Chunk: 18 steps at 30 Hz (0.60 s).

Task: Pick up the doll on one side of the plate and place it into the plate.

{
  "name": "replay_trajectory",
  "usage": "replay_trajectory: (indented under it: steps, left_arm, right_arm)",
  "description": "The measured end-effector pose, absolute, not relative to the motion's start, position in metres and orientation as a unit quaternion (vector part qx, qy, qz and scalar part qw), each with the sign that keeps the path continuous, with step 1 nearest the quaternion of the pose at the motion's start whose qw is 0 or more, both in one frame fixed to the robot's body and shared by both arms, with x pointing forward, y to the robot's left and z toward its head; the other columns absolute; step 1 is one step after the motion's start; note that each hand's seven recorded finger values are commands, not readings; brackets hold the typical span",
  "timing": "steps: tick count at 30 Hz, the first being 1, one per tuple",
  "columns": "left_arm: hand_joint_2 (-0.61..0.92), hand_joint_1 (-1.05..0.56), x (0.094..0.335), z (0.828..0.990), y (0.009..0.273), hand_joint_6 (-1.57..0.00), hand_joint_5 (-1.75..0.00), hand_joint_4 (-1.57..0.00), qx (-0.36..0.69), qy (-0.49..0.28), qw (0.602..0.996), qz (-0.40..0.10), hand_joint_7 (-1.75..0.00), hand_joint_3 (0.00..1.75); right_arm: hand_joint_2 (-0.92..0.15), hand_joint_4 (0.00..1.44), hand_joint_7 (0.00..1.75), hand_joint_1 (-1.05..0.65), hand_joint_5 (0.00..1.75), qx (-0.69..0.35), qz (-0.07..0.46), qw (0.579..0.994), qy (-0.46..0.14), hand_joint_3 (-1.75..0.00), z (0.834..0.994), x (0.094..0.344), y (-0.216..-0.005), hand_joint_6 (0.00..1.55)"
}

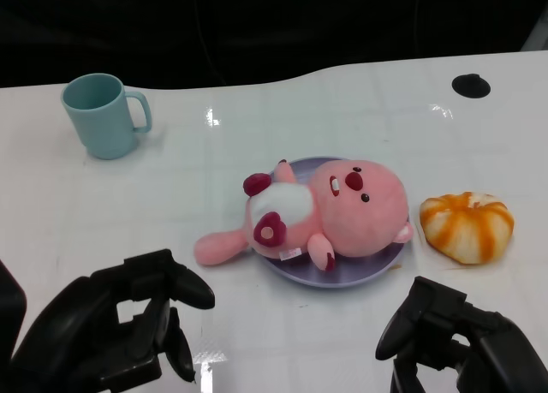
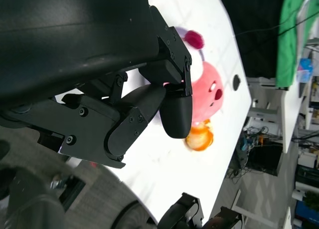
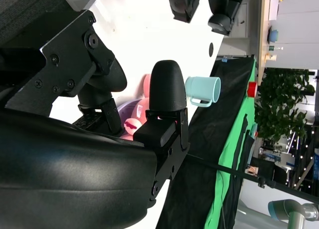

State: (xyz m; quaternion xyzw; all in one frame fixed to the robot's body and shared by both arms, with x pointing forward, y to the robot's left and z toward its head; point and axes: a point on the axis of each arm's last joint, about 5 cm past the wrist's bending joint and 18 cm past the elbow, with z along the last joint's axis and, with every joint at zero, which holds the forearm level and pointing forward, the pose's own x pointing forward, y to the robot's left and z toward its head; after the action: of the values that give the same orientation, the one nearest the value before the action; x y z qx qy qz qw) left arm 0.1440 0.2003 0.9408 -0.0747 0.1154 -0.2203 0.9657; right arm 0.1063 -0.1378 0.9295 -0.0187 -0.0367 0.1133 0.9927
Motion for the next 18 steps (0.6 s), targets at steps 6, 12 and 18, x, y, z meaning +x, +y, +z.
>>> replay_trajectory:
  steps: [6,12,18]
  left_arm:
    - [0.57,-0.05,0.146,0.934,0.198,-0.68,-1.74,-0.73,-0.093,0.116,0.965,-0.216,-1.48,1.22]
    - [0.56,-0.09,0.152,0.918,0.191,-0.75,-1.75,-0.82,-0.100,0.105,0.965,-0.220,-1.52,1.17]
    - [0.53,-0.12,0.155,0.909,0.188,-0.76,-1.75,-0.83,-0.109,0.094,0.964,-0.225,-1.53,1.19]
  right_arm:
    - [-0.39,0.72,1.53,0.13,1.75,-0.021,0.109,0.993,-0.035,-1.40,0.926,0.107,-0.140,0.64]
    - [-0.39,0.73,1.54,0.16,1.75,-0.023,0.110,0.993,-0.029,-1.41,0.924,0.107,-0.144,0.64]
    - [-0.36,0.74,1.54,0.17,1.75,-0.024,0.116,0.993,-0.030,-1.43,0.920,0.107,-0.145,0.65]
